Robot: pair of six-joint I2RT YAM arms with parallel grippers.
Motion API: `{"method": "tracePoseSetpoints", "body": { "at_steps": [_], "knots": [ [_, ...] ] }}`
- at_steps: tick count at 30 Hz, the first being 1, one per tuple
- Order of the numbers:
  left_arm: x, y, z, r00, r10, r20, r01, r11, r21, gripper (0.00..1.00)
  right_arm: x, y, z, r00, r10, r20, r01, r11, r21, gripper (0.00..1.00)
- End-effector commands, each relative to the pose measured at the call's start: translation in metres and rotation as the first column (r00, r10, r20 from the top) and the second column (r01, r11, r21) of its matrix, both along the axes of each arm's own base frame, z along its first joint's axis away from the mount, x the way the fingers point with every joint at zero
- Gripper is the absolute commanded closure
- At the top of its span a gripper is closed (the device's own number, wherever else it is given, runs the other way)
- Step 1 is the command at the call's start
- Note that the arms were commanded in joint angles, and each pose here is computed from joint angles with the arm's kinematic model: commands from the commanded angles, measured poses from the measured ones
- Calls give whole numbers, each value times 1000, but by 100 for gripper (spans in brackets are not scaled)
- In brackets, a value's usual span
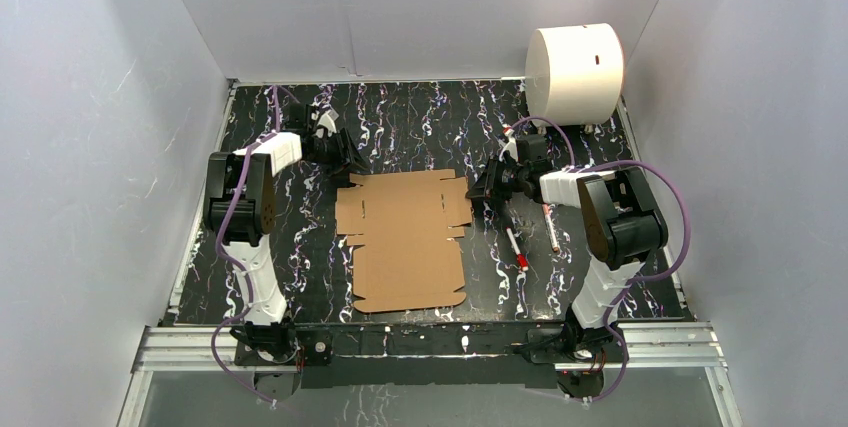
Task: Fold the paper box
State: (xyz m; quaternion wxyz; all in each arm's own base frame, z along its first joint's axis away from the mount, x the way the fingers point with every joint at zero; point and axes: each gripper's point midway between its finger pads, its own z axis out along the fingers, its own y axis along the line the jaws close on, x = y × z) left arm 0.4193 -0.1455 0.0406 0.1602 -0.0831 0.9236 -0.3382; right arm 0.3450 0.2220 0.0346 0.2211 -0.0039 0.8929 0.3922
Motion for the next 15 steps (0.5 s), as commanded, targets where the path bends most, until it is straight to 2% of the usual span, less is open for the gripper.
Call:
{"method": "tracePoseSetpoints", "body": {
  "at_steps": [1,8,11,15],
  "knots": [
    [-10,-9,22,1000,-11,9,11,1000,-4,56,5,6,13,999,5,54,-6,1000,26,77],
    [-11,-7,20,999,-17,40,11,986,166,68,7,7,15,998,-7,62,6,1000,19,77],
    [-13,-5,16,999,-30,43,17,965,261,78,8,6,16,998,-10,59,9,1000,15,77],
    [-16,-3,13,998,-45,47,25,933,358,85,8,6,16,998,-14,60,13,1000,11,76]
  ]
}}
